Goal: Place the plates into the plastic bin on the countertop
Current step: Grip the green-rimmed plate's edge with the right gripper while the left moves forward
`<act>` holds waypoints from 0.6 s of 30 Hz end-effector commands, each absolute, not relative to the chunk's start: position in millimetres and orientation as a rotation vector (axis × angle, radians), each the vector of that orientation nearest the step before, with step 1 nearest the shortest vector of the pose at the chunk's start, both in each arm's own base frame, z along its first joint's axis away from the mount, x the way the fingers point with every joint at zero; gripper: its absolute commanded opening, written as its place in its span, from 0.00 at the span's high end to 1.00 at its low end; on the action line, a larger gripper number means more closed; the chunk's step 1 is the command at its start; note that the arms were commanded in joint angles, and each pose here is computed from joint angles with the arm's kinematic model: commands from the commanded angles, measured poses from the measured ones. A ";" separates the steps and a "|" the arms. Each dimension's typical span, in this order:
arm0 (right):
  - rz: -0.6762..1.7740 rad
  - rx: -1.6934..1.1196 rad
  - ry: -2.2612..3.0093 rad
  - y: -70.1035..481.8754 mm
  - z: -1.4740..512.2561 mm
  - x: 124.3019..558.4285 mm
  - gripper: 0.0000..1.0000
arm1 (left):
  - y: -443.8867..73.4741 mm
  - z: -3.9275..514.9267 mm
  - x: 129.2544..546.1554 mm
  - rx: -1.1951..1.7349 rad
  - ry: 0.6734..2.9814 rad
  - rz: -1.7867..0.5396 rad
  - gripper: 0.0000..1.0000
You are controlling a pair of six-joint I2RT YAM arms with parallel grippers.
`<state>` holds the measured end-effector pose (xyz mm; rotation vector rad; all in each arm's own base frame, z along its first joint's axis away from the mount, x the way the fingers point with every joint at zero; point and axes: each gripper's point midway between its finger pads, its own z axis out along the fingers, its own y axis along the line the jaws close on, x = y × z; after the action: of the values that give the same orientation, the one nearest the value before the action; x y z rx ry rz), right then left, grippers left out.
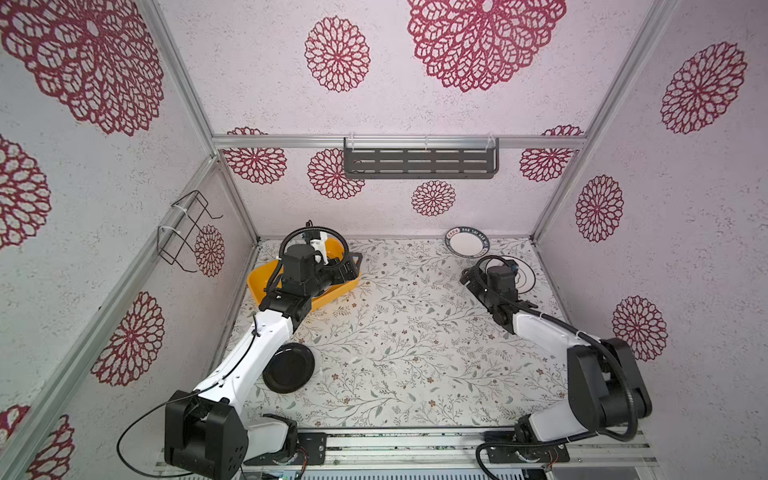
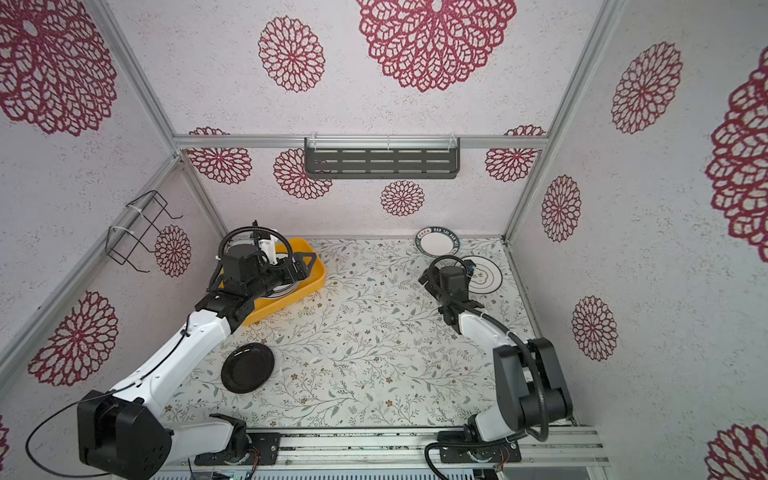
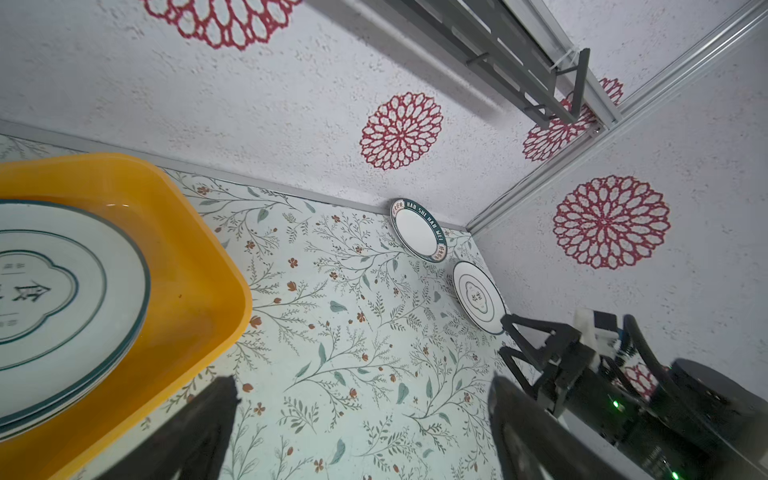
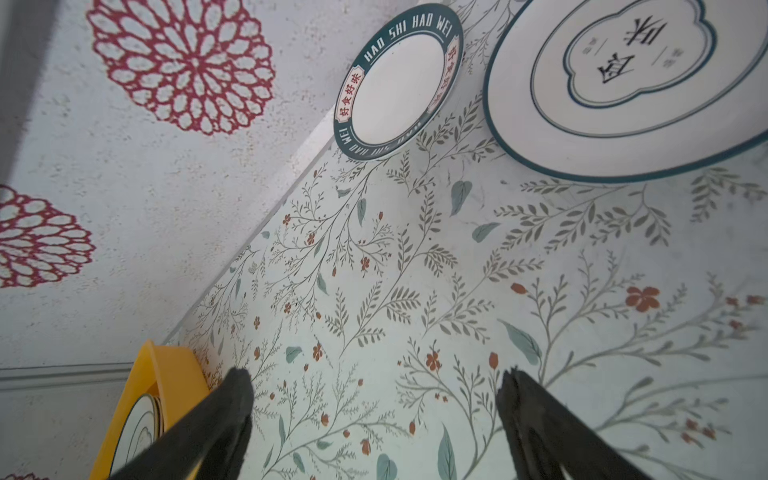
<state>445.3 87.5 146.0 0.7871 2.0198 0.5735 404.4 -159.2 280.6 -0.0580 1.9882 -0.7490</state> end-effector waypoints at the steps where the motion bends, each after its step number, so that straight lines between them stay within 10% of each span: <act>1: 0.671 0.786 1.911 89.1 177.5 477.3 0.04 | -180.5 285.3 409.1 -0.012 1.954 -0.815 0.03; 18: 0.761 1.018 1.844 65.0 114.2 582.4 0.09 | -226.9 255.5 415.0 -0.013 1.998 -0.791 0.03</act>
<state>565.5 70.2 94.9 0.9881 1.9357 0.6949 410.0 -226.7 244.3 -0.0061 2.0319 -0.8212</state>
